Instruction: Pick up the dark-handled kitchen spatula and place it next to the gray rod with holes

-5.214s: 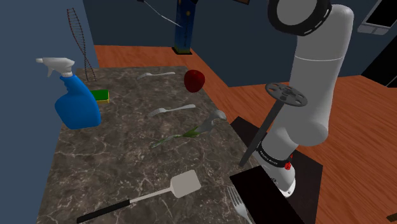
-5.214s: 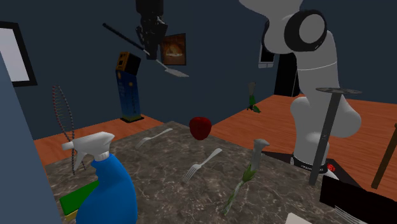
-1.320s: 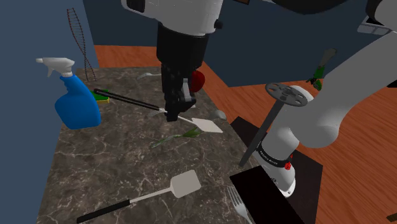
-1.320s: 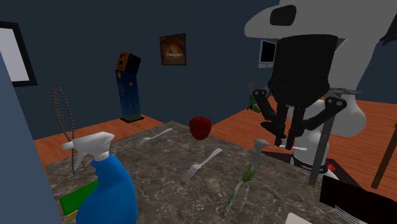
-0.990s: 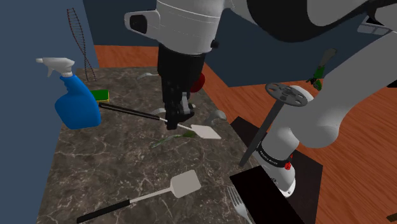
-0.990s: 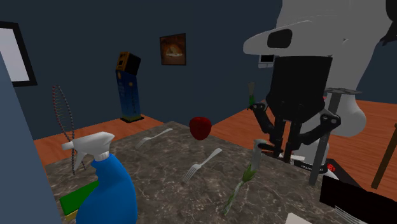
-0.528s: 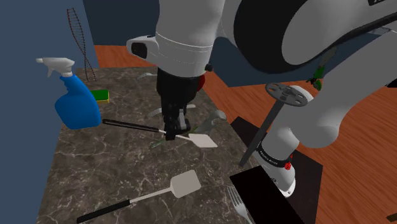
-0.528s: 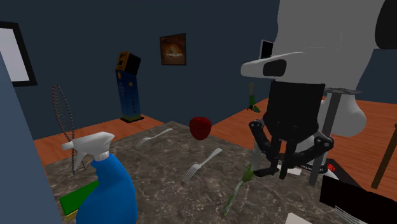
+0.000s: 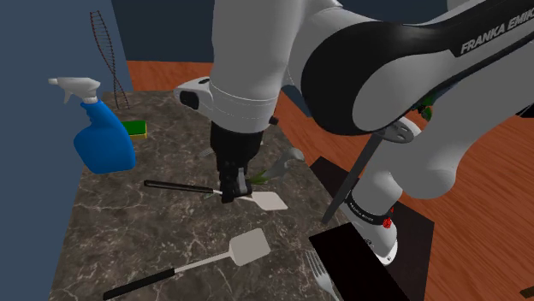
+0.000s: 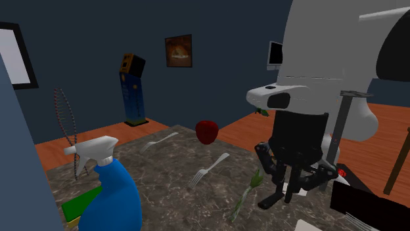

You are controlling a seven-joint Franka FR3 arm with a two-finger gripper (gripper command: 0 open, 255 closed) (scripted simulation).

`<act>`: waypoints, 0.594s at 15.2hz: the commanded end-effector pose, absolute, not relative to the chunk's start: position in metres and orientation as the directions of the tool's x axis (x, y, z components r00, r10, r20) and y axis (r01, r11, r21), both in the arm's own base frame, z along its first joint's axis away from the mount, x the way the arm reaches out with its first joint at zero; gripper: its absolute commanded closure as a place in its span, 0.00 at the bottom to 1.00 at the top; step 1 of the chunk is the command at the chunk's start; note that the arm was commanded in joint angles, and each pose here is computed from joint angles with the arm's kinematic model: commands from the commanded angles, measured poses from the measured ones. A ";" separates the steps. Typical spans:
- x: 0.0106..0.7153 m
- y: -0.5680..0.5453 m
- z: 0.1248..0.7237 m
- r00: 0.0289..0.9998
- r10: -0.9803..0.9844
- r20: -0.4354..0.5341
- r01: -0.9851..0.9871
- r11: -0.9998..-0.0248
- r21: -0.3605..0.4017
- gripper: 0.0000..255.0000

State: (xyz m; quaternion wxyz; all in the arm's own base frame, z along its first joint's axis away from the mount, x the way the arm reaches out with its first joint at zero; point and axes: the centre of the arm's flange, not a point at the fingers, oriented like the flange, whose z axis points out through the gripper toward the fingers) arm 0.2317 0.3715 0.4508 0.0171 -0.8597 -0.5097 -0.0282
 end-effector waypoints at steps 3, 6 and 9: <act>0.230 0.371 0.429 0.479 0.875 0.066 0.877 -0.480 0.000 1.00; 0.230 0.371 0.413 0.479 0.875 0.066 0.877 -0.480 0.000 1.00; 0.230 0.371 0.398 0.479 0.875 0.066 0.877 -0.480 0.000 1.00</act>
